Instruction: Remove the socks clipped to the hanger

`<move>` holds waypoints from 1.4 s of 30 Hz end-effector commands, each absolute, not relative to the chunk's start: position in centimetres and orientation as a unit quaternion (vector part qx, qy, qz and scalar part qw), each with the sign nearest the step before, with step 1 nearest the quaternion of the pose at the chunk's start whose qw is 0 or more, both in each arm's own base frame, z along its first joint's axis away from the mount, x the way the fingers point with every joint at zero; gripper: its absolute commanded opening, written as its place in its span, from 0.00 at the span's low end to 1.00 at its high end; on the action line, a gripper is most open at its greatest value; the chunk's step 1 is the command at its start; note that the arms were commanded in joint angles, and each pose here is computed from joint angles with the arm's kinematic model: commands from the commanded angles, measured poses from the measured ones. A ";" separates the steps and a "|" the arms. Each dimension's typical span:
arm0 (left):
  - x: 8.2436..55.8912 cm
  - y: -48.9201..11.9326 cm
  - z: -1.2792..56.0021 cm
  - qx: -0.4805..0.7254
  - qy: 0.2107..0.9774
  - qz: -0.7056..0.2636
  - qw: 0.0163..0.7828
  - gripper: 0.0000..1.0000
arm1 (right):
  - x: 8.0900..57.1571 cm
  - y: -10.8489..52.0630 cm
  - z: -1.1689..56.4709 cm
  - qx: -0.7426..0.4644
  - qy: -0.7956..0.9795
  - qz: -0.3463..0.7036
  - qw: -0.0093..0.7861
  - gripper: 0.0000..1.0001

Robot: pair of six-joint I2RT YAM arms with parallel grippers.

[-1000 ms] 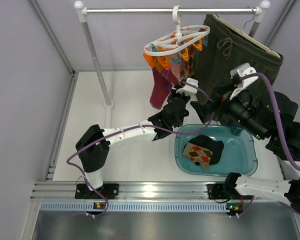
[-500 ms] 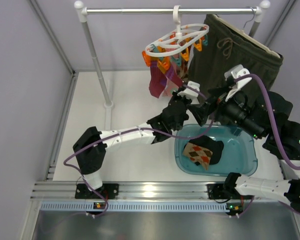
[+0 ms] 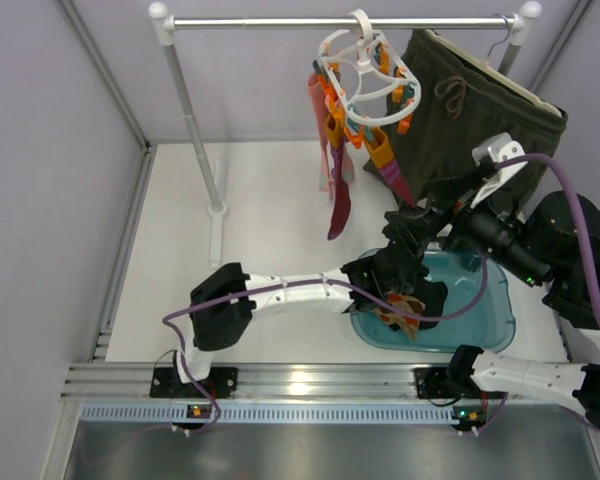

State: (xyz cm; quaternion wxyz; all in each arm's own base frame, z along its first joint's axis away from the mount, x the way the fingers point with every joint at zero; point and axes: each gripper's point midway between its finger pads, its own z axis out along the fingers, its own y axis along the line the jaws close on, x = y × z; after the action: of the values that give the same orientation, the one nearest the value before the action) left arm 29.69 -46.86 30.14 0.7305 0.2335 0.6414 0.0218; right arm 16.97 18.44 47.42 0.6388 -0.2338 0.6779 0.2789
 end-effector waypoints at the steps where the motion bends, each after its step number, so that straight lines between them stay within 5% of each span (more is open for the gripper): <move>1: 29.7 -48.4 30.8 0.242 0.628 0.056 0.738 0.00 | 16.9 15.6 49.1 -0.186 0.682 0.264 0.657 0.95; 13: 31.8 -49.1 27.7 0.245 0.636 0.076 0.728 0.00 | 23.7 19.2 47.7 -0.175 0.750 0.126 0.625 0.87; 25: 33.6 -46.9 29.1 0.208 0.645 0.054 0.733 0.00 | 28.8 26.3 47.9 -0.191 0.735 0.121 0.639 0.82; 31: 33.3 -46.5 29.7 0.201 0.645 0.037 0.736 0.00 | 33.4 22.2 47.7 -0.091 0.745 0.032 0.660 0.80; 42: 33.8 -46.1 30.1 0.191 0.647 0.032 0.738 0.00 | 33.4 18.0 47.7 -0.034 0.738 -0.030 0.673 0.77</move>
State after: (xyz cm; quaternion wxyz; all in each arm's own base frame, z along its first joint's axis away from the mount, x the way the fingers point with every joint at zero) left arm 33.95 -46.93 26.68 0.7187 0.2255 0.6544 0.0664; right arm 33.43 19.46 45.22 0.6450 -0.0701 0.7602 -0.0338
